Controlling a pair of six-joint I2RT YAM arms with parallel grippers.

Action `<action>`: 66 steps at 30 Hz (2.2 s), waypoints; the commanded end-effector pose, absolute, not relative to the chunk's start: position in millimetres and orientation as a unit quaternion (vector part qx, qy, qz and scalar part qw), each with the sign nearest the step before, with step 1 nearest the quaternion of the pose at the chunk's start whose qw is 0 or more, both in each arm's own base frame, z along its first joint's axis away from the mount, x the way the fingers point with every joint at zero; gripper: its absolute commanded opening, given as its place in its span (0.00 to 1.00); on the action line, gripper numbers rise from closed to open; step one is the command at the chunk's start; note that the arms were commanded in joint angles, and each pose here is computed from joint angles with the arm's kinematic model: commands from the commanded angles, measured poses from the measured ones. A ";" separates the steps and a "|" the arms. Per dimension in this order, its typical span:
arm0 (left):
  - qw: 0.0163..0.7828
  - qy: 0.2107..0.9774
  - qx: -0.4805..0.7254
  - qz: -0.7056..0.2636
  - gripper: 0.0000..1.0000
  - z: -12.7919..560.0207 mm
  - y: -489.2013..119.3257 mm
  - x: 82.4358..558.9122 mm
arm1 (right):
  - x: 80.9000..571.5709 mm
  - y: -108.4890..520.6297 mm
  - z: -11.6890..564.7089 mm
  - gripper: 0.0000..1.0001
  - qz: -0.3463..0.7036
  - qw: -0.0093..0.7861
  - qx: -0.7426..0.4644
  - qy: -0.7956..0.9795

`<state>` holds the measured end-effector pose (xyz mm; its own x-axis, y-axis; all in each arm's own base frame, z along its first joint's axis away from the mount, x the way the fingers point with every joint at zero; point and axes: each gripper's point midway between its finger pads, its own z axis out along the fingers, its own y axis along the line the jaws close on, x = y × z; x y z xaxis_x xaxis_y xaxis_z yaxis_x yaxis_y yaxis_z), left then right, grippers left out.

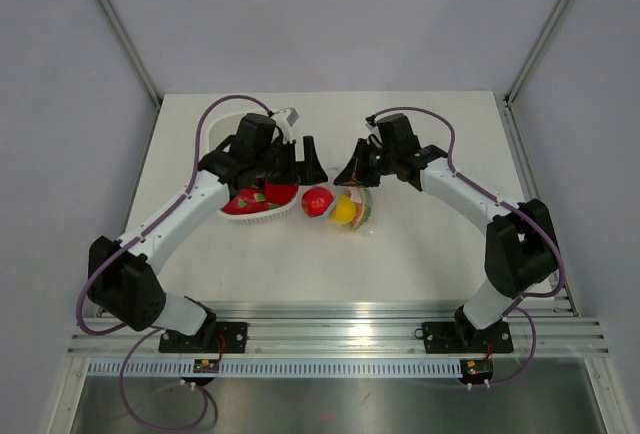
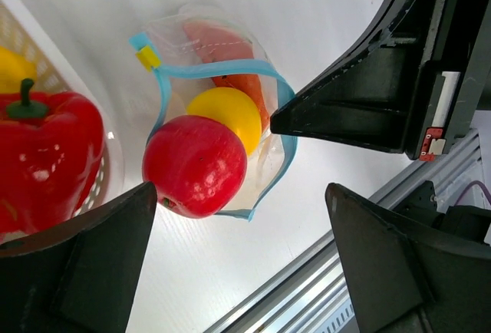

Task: Place the food in the zip-top bag and seal the zipper
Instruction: Place the fake fruit in the zipper food storage bag.

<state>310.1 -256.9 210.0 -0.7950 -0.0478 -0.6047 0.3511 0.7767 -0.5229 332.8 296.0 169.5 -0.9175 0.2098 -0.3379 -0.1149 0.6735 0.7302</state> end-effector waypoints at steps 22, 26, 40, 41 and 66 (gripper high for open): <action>0.296 0.935 0.020 -0.196 0.02 145.7 -198.2 281.3 | 333.5 302.1 197.3 0.00 0.443 0.220 0.014 0.869; 0.278 0.941 0.029 -0.189 0.02 129.5 -206.3 284.4 | 333.5 302.3 197.8 0.00 0.443 0.219 0.013 0.869; 0.286 0.934 0.051 -0.209 0.02 132.6 -238.9 308.5 | 331.1 302.5 201.4 0.00 0.446 0.220 0.011 0.867; 0.290 0.932 0.050 -0.211 0.02 135.5 -240.5 311.4 | 331.3 302.1 201.5 0.00 0.446 0.220 0.012 0.867; 0.351 0.904 0.056 -0.238 0.06 179.8 -280.6 356.8 | 328.3 305.1 207.3 0.00 0.458 0.216 0.001 0.862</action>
